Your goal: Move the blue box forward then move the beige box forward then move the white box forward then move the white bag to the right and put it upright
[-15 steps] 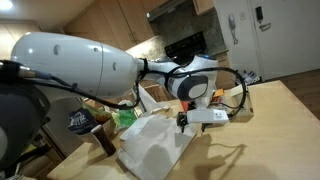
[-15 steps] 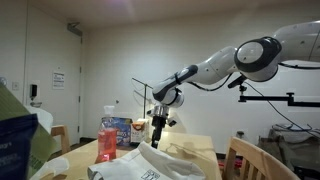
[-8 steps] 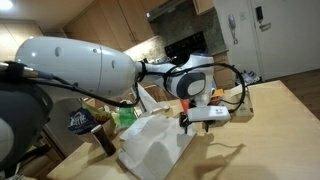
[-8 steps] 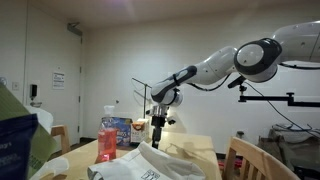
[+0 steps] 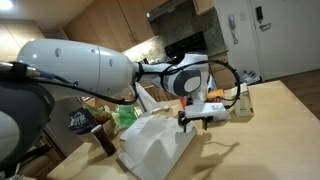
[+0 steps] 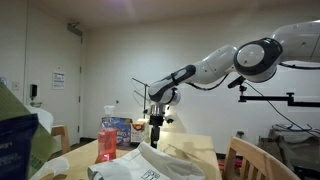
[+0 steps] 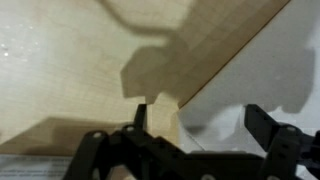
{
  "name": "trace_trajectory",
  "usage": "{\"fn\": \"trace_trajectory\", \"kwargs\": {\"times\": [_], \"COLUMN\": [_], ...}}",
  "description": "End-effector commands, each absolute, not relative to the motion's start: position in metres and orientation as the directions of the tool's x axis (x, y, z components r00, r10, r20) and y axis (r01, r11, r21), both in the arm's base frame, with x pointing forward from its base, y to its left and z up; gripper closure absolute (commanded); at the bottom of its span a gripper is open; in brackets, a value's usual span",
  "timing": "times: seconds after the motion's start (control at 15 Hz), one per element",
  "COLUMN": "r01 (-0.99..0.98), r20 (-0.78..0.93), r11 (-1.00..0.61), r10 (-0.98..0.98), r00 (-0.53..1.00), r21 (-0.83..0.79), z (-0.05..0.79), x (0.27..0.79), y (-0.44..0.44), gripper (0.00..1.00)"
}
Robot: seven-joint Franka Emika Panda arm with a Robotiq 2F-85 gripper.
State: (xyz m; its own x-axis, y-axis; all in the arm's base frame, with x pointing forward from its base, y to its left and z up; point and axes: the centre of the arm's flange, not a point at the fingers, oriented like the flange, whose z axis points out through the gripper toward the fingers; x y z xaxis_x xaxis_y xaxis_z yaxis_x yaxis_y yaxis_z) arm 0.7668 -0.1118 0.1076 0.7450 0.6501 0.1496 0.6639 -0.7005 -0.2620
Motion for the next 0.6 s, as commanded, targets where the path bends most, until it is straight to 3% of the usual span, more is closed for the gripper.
{"fn": "trace_trajectory", "kwargs": {"times": [0.0, 0.53], "r01": [0.662, 0.665], "r20": [0.163, 0.153], "r11": [-0.684, -0.646], "r10": [0.648, 0.665], "r00": [0.744, 0.731], "r21": [-0.305, -0.375], "z": [0.107, 0.093], "x": [0.784, 0.782], "y": [-0.115, -0.109], "gripper": [0.0, 0.0]}}
